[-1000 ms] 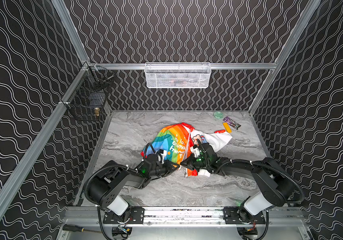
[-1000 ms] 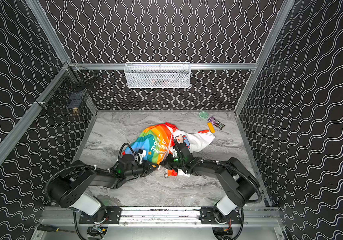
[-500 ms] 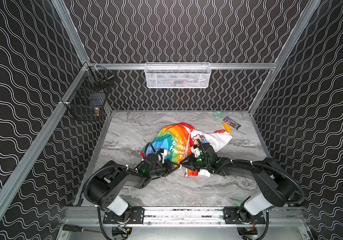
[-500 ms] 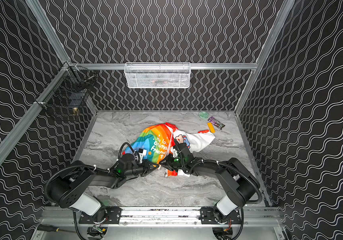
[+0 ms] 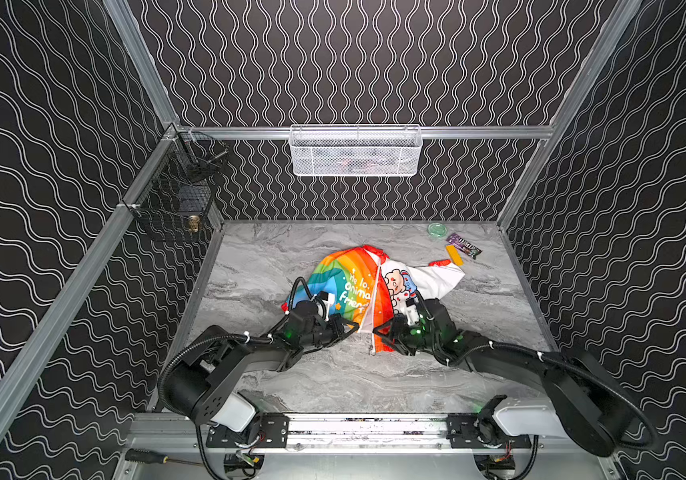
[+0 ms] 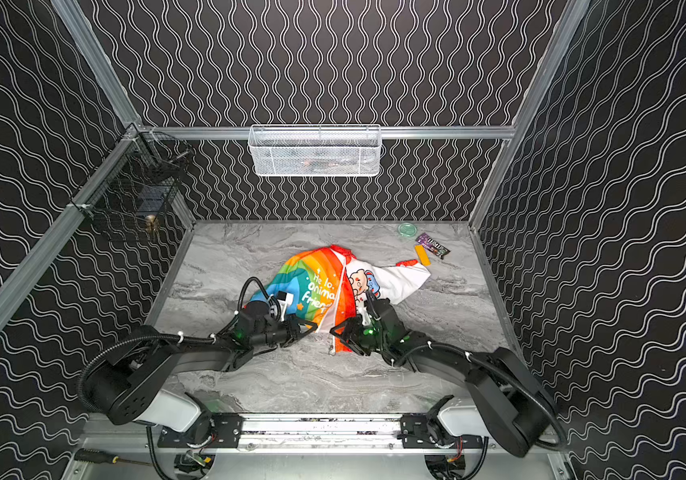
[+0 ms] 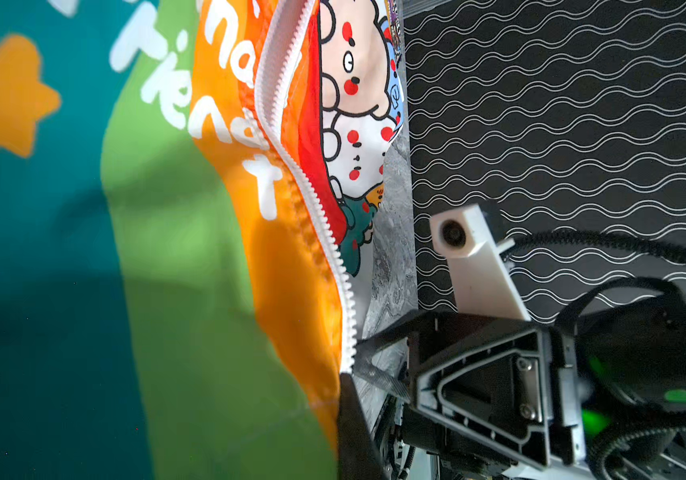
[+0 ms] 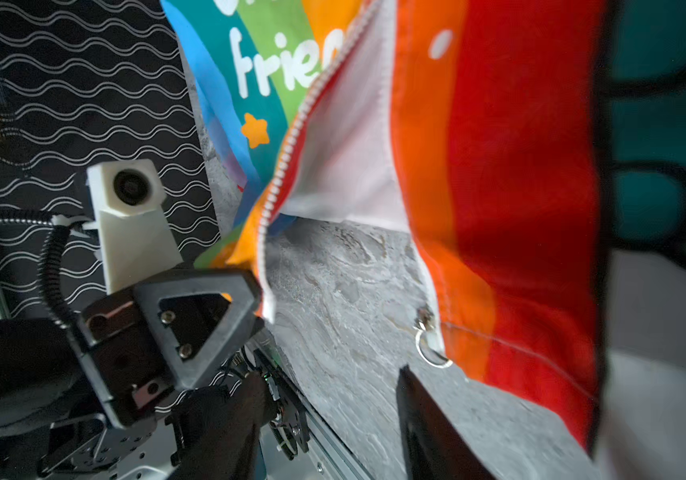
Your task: Zip up the jacket
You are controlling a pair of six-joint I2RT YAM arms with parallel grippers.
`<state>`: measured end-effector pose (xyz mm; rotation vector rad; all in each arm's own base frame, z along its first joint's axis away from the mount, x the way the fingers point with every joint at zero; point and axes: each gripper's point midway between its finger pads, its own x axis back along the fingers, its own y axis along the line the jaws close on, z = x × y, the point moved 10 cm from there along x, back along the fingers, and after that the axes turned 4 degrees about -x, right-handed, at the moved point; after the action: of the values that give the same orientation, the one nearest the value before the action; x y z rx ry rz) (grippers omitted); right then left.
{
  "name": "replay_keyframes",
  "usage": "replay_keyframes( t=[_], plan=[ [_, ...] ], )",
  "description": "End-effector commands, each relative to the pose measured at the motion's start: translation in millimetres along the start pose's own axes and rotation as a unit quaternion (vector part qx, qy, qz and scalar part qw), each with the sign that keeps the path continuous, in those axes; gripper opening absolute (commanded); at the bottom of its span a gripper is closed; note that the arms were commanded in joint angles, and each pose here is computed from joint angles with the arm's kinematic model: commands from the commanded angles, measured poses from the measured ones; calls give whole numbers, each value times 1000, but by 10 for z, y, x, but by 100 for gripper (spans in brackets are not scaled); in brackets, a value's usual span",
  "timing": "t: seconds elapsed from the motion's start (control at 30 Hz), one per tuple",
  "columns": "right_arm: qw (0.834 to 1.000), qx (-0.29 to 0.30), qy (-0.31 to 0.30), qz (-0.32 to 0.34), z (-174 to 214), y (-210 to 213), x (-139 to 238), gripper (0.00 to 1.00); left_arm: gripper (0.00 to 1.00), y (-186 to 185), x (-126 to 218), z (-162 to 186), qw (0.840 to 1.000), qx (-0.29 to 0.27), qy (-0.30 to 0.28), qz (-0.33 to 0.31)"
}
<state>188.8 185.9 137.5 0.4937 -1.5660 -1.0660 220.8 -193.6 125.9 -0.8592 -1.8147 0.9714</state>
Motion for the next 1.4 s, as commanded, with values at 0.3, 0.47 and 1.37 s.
replay_keyframes(
  t=[0.3, 0.47, 1.37],
  plan=[
    [994, -49, -59, 77, 91, -445, 136, 67, 0, -3, -46, -61, 1000, -22, 6, 9],
    [994, -53, -55, 81, 53, -474, 40, 66, 0, -4, -7, -48, 1000, -21, 2, 5],
    [999, -20, -3, 46, -1, -463, -416, 42, 0, -18, 64, -38, 1000, -23, -3, -19]
  ],
)
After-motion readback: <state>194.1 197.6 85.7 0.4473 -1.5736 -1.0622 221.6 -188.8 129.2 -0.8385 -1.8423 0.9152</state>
